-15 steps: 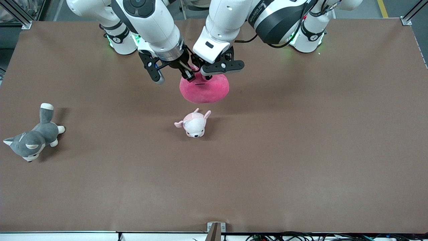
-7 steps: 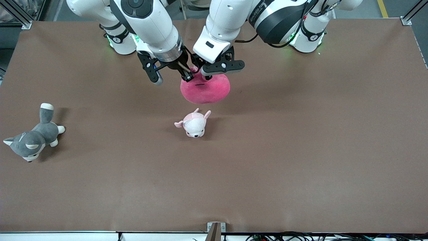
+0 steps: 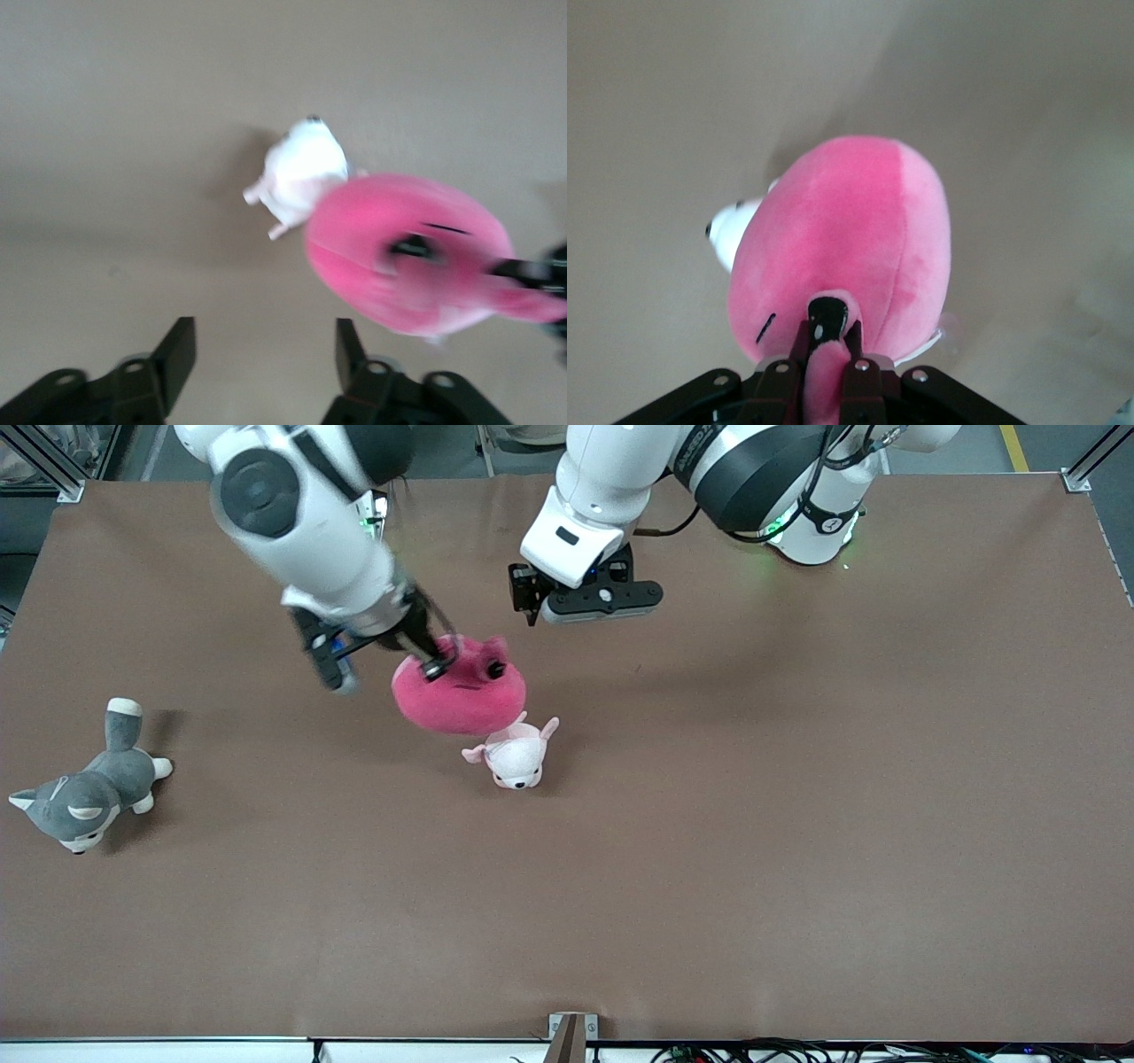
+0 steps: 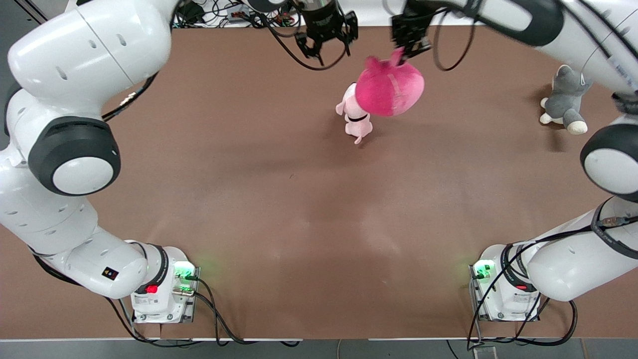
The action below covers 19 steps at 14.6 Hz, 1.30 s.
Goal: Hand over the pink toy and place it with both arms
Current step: 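Carry the pink toy with the right gripper toward the grey cat, then lower the pink toy onto the table and open the right gripper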
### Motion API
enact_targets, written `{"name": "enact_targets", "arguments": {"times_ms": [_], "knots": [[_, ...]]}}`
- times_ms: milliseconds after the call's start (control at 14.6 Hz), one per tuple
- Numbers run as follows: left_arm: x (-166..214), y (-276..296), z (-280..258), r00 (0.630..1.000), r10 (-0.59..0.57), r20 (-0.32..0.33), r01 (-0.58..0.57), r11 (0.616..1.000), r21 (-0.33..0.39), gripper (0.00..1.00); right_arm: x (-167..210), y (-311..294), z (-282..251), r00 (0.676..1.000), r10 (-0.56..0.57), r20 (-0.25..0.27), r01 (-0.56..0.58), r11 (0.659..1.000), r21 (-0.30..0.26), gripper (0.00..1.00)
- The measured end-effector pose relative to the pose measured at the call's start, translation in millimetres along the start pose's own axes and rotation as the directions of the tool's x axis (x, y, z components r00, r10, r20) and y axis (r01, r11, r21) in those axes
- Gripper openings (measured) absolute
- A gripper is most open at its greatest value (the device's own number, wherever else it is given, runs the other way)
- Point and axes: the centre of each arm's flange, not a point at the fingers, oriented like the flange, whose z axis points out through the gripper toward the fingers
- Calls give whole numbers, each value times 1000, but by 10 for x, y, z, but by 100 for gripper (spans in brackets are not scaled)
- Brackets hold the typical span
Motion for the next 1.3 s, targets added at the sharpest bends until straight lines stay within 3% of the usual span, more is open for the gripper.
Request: {"name": "enact_targets", "arguments": {"times_ms": [137, 205, 410, 615, 888, 1024, 1298], "knots": [[156, -206, -196, 999, 18, -41, -16, 998, 55, 95, 825, 147, 20, 999, -38, 17, 39, 999, -22, 16], [258, -361, -335, 998, 36, -44, -32, 996, 83, 100, 1216, 263, 91, 998, -51, 30, 52, 998, -37, 15], [515, -982, -893, 994, 105, -25, -98, 979, 181, 100, 2081, 657, 499, 995, -61, 77, 67, 995, -79, 13], [706, -1568, -1331, 992, 126, -3, -122, 962, 243, 100, 2440, 906, 933, 993, -79, 89, 86, 993, -80, 12], [1138, -2289, -1633, 992, 127, 10, -126, 964, 233, 100, 2552, 1095, 1462, 993, -98, 73, 103, 992, -67, 16], [1343, -2716, -1725, 988, 148, 32, -151, 962, 229, 100, 2613, 1171, 1595, 991, -117, 62, 120, 991, -56, 30], [1684, -3580, -1793, 982, 172, 80, -185, 960, 211, 100, 2803, 1264, 1511, 976, -212, 48, 213, 976, -34, 69]]}}
